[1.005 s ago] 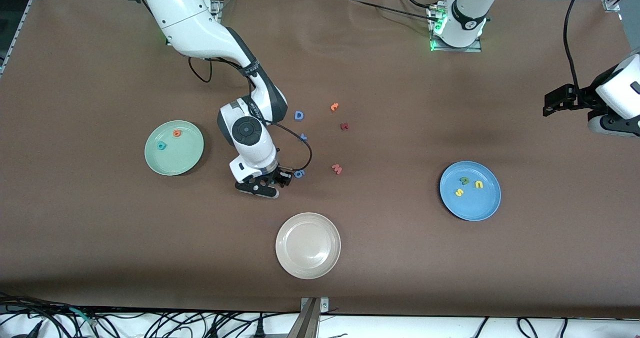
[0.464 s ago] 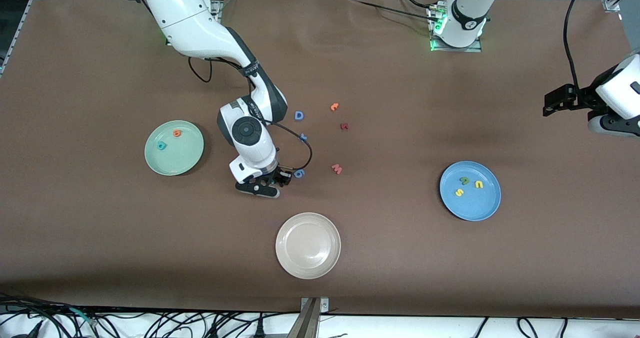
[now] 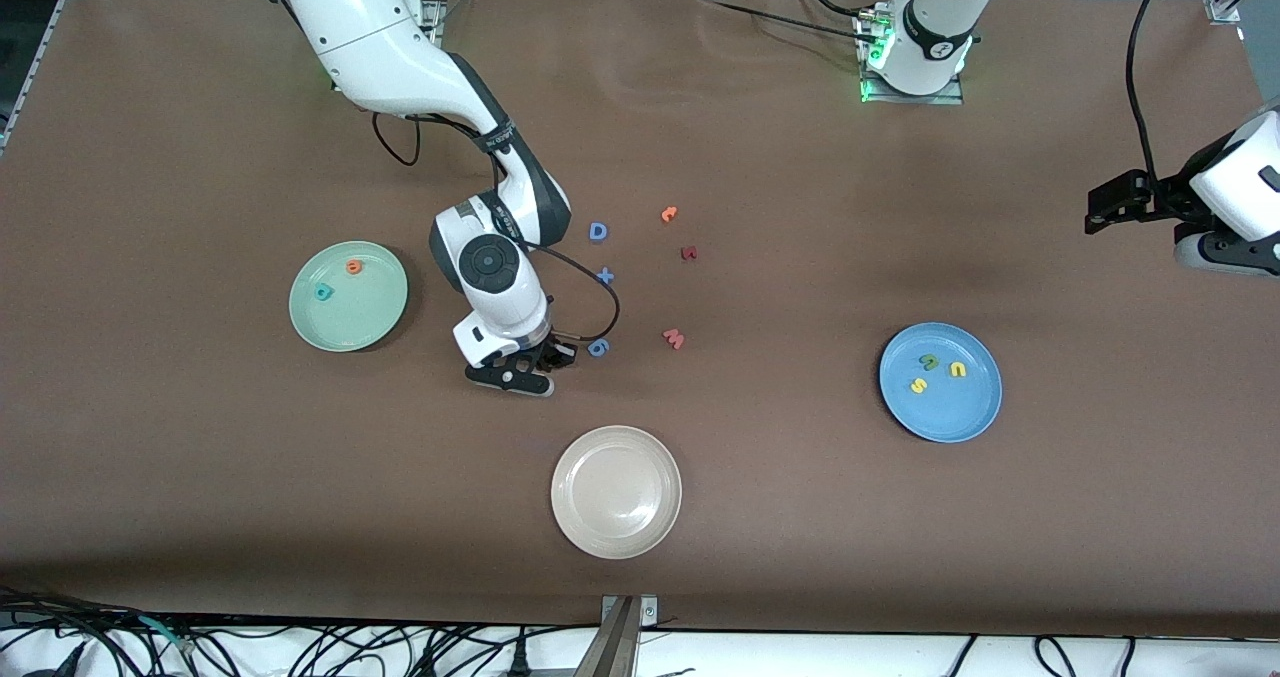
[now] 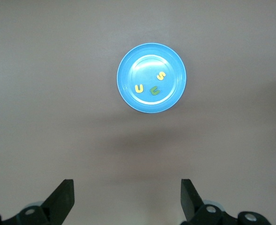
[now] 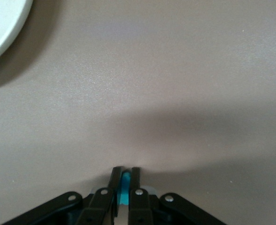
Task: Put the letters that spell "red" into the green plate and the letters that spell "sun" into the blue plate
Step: 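Carry the teal letter with the right gripper to the green plate, then open the right gripper to release the teal letter on the green plate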
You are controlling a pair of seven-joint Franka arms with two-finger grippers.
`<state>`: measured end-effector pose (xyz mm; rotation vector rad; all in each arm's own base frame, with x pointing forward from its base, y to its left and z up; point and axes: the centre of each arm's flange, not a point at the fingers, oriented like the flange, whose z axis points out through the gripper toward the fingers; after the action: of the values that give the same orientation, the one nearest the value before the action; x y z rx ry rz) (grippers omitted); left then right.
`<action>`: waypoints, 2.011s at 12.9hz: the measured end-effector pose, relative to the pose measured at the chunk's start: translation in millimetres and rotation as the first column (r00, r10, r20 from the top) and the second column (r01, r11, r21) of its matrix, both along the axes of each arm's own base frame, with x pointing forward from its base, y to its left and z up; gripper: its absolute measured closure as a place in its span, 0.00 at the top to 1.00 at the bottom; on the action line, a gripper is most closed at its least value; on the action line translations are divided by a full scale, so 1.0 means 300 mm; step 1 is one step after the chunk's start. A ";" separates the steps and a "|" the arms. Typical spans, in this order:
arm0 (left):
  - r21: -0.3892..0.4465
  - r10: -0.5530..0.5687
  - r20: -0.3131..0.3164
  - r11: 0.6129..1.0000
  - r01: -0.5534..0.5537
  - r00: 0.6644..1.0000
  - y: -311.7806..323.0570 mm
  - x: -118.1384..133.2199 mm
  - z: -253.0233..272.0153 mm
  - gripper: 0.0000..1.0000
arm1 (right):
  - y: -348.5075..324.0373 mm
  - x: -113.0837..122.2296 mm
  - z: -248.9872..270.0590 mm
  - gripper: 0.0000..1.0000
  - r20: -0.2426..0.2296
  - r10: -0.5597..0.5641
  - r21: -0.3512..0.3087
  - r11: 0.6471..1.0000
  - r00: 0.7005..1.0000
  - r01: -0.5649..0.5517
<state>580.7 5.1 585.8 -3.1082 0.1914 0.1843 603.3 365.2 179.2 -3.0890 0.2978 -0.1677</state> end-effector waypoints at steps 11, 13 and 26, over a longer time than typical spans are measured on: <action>0.000 0.000 -0.001 1.000 0.000 1.000 0.000 0.001 -0.002 1.00 | -0.218 0.062 0.343 0.10 -0.133 0.038 -0.104 0.993 0.990 -0.052; 0.000 0.000 -0.001 1.000 0.000 1.000 0.000 0.001 -0.002 1.00 | -0.380 0.091 0.447 0.10 -0.200 0.076 -0.113 0.988 0.977 -0.100; 0.000 0.000 -0.005 1.000 0.000 1.000 0.000 0.005 -0.010 1.00 | -0.943 -0.154 0.184 0.10 -0.252 0.162 -0.104 0.976 0.954 -0.193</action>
<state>582.1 5.0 582.7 -3.1081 0.1920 0.1925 557.2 82.4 234.5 -3.2423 0.0114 0.2055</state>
